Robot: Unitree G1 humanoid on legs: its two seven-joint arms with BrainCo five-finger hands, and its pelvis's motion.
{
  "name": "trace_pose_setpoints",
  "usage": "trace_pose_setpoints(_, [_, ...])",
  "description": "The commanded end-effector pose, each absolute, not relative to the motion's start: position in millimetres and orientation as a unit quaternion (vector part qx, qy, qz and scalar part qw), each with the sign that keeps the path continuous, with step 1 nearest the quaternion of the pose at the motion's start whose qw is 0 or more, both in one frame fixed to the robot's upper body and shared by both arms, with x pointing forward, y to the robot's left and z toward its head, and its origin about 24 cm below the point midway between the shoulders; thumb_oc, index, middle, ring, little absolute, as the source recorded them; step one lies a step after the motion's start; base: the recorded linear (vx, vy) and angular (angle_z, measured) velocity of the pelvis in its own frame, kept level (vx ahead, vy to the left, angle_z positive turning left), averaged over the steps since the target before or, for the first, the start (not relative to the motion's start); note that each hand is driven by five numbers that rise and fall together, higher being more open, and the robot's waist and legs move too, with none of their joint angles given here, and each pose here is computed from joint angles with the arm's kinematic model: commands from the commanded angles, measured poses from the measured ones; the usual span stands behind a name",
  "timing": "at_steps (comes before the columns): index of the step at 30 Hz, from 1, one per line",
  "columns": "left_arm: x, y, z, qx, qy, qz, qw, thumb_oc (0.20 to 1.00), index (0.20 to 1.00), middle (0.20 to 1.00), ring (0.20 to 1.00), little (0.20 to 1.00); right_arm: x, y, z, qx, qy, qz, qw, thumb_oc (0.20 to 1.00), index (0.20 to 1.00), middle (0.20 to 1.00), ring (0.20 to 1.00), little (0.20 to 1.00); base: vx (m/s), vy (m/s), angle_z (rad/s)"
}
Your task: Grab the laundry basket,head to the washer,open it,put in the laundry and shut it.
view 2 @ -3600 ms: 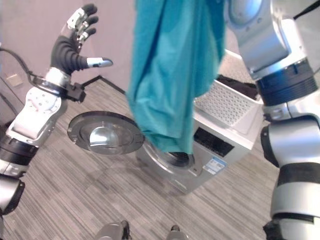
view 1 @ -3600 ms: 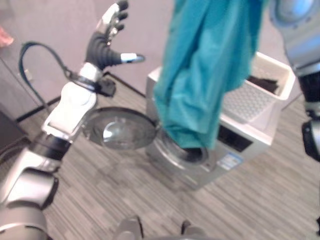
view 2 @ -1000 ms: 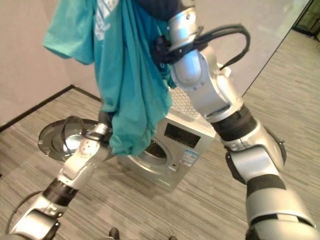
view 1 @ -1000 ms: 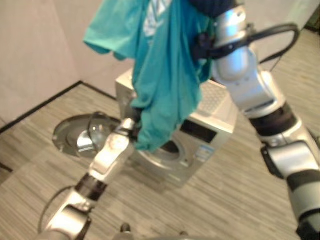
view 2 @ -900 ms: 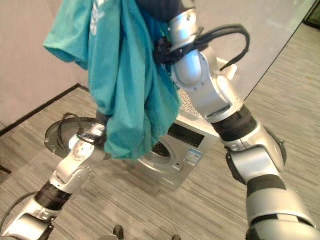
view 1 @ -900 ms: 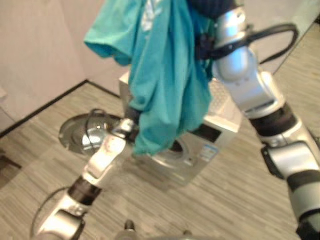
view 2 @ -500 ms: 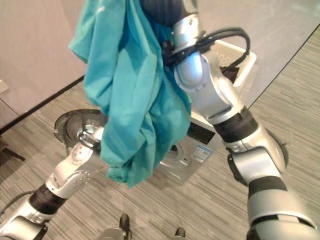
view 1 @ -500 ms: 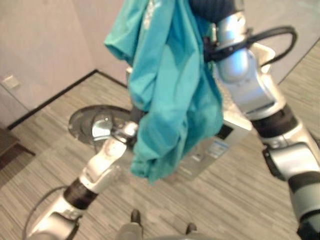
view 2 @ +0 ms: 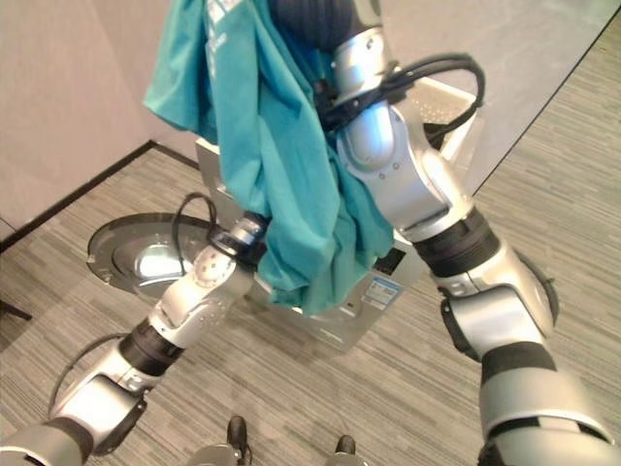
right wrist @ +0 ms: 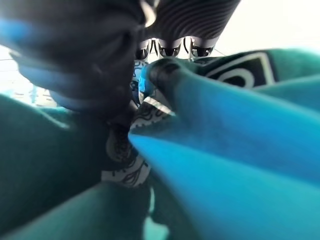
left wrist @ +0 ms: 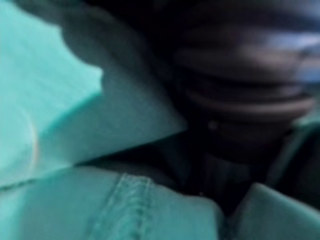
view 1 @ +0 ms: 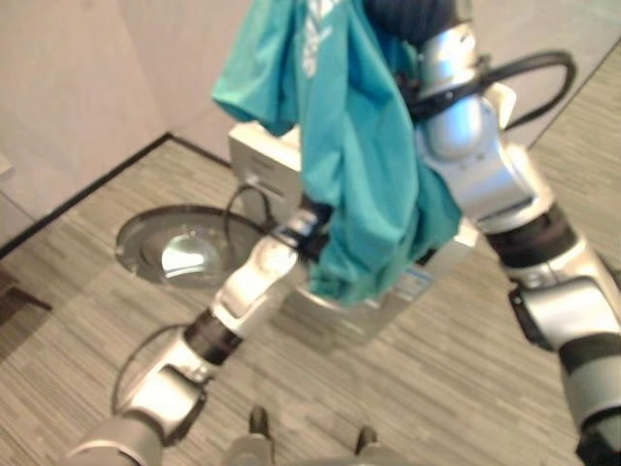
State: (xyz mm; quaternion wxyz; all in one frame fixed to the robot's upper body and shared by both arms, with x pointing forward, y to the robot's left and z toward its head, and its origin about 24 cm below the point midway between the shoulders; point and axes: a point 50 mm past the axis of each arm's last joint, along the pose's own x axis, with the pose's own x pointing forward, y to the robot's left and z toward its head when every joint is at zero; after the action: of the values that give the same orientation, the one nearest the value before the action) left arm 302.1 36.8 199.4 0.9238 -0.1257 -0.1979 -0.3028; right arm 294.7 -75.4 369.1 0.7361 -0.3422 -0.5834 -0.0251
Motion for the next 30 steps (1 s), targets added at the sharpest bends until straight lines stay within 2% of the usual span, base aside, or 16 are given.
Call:
trace_pose_setpoints(1, [301.5, 25.6, 238.9, -0.137, -0.287, -0.309, 0.897, 1.0, 1.0, 1.0, 1.0, 1.0, 278.7, -71.0, 392.8, -0.298, -0.628, -0.029, 0.719, 0.2, 0.2, 0.2, 0.2, 0.2, 0.0, 0.0, 0.0])
trace_pose_setpoints(2, [302.0, 26.4, 240.0, -0.136, -0.29, -0.306, 0.896, 1.0, 1.0, 1.0, 1.0, 1.0, 279.0, -72.3, 392.8, -0.298, -0.627, -0.029, 0.72, 0.2, 0.2, 0.2, 0.2, 0.2, 0.0, 0.0, 0.0])
trace_pose_setpoints(3, [302.3, 26.6, 240.2, -0.134, -0.291, -0.306, 0.896, 0.58, 0.58, 0.58, 0.58, 0.58, 279.2, -72.8, 392.5, -0.297, -0.626, -0.029, 0.72, 0.2, 0.2, 0.2, 0.2, 0.2, 0.0, 0.0, 0.0])
trace_pose_setpoints(4, [302.9, 26.6, 240.0, -0.132, -0.291, -0.305, 0.897, 0.561, 0.561, 0.561, 0.561, 0.561, 278.9, -73.6, 392.8, -0.296, -0.627, -0.03, 0.72, 0.2, 0.2, 0.2, 0.2, 0.2, 0.0, 0.0, 0.0])
trace_pose_setpoints(5, [303.5, 26.9, 239.7, -0.131, -0.291, -0.303, 0.898, 0.476, 0.476, 0.476, 0.476, 0.476, 278.6, -74.0, 392.7, -0.295, -0.626, -0.03, 0.721, 0.2, 0.2, 0.2, 0.2, 0.2, 0.01, 0.008, -0.03])
trace_pose_setpoints(6, [304.2, 27.1, 239.3, -0.129, -0.29, -0.301, 0.899, 0.2, 0.2, 0.2, 0.2, 0.2, 278.6, -74.8, 392.4, -0.296, -0.626, -0.03, 0.721, 0.2, 0.2, 0.2, 0.2, 0.2, 0.01, 0.006, -0.03])
trace_pose_setpoints(18, [311.0, 41.4, 235.8, -0.096, -0.307, -0.26, 0.91, 0.2, 0.2, 0.2, 0.2, 0.2, 281.0, -85.9, 381.8, -0.291, -0.616, -0.029, 0.731, 0.2, 0.2, 0.2, 0.2, 0.2, 0.0, -0.004, -0.04])
trace_pose_setpoints(26, [319.6, 73.3, 233.4, -0.067, -0.324, -0.188, 0.925, 0.2, 0.2, 0.2, 0.2, 0.2, 278.0, -101.8, 360.0, -0.253, -0.6, -0.004, 0.759, 0.2, 0.2, 0.2, 0.2, 0.2, 0.0, -0.001, 0.0])
trace_pose_setpoints(27, [321.7, 84.1, 235.5, -0.056, -0.332, -0.166, 0.927, 0.2, 0.2, 0.2, 0.2, 0.2, 277.8, -105.8, 351.6, -0.235, -0.592, 0.005, 0.771, 0.485, 0.485, 0.485, 0.485, 0.485, 0.0, 0.0, 0.0])
trace_pose_setpoints(28, [321.5, 84.1, 234.7, -0.055, -0.331, -0.166, 0.927, 0.2, 0.2, 0.2, 0.2, 0.2, 277.5, -106.3, 350.8, -0.234, -0.591, 0.005, 0.772, 0.878, 0.878, 0.878, 0.878, 0.878, 0.0, 0.0, 0.0])
trace_pose_setpoints(29, [323.4, 89.9, 236.9, -0.046, -0.336, -0.152, 0.928, 0.2, 0.2, 0.2, 0.2, 0.2, 277.4, -107.6, 346.3, -0.226, -0.587, 0.009, 0.778, 1.0, 1.0, 1.0, 1.0, 1.0, 0.0, 0.0, 0.0])
trace_pose_setpoints(30, [327.3, 100.7, 240.0, -0.027, -0.343, -0.127, 0.93, 0.2, 0.2, 0.2, 0.2, 0.2, 277.3, -110.8, 337.6, -0.218, -0.576, 0.015, 0.788, 1.0, 1.0, 1.0, 1.0, 1.0, -0.01, 0.004, -0.03])
